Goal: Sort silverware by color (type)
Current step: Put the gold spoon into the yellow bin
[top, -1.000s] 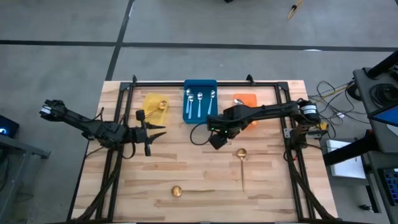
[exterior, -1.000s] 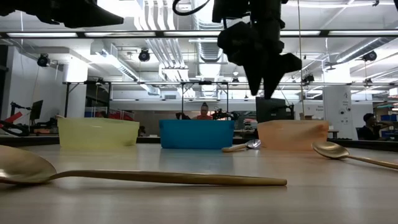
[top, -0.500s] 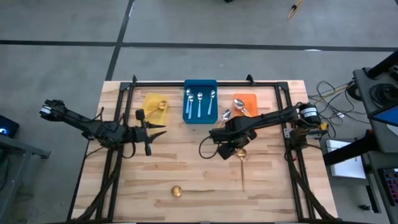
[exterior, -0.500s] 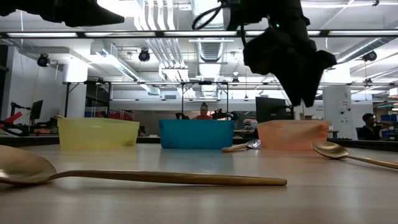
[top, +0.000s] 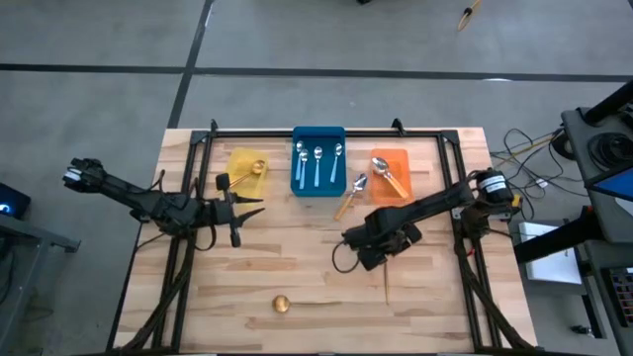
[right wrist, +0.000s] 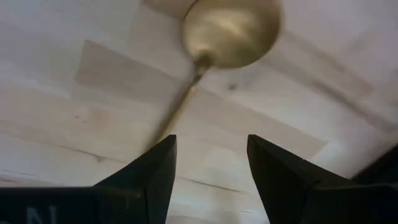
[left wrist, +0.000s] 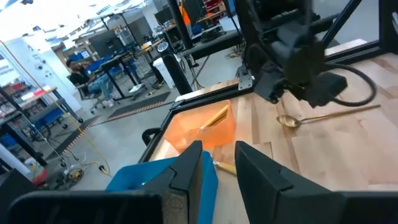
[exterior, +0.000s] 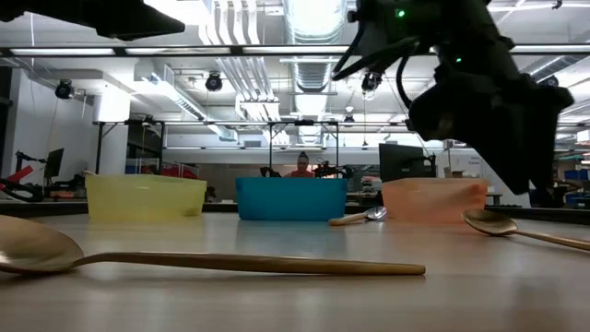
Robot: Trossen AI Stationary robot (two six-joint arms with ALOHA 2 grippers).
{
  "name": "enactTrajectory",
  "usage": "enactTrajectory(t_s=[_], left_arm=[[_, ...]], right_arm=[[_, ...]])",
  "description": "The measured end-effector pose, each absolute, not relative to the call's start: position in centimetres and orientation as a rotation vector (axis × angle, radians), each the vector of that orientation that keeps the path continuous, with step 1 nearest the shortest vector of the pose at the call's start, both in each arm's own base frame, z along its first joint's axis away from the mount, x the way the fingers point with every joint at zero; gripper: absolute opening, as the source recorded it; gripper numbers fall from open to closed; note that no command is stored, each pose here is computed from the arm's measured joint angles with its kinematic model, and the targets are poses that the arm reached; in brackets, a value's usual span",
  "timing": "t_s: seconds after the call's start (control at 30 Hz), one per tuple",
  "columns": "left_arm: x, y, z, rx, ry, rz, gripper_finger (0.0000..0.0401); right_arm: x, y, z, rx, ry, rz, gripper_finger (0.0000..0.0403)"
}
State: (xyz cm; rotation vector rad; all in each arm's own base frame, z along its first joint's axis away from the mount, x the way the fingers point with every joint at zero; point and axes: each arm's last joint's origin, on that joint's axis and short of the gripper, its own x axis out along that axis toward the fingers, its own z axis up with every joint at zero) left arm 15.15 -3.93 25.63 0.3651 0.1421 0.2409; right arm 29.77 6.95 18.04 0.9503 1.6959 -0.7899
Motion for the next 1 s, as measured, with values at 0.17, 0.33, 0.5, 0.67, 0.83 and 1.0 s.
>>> enactTrajectory(t_s=[0.17,0.33,0.5,0.67,0.83,1.0], left_arm=[[15.2,-3.9,25.6,0.322,0.137,0.243,0.0077],[15.2,-3.9,25.6,0.286,0.133,0.245,0.0077],[15.2,-3.9,25.6,0.250,0.127,0.248,0.0077],[15.2,-3.9,25.6,0.235,0.126,0.249,0.0077],[15.2,-3.9,25.7,0.234,0.124,0.249,0.0077],[15.2,-4.0,25.7,0.233,0.122,0.249,0.0077]], right_arm=[[29.6,8.1,16.6,0.993,1.641,-0.774,0.0189],[29.0,8.4,15.0,1.020,1.619,-0.783,0.0187],[28.6,8.3,13.7,1.051,1.597,-0.766,0.0187],[28.4,8.2,13.3,1.031,1.567,-0.779,0.0178],[28.7,8.2,13.4,1.011,1.530,-0.791,0.0130],[28.9,8.1,13.5,1.002,1.499,-0.793,0.0063]])
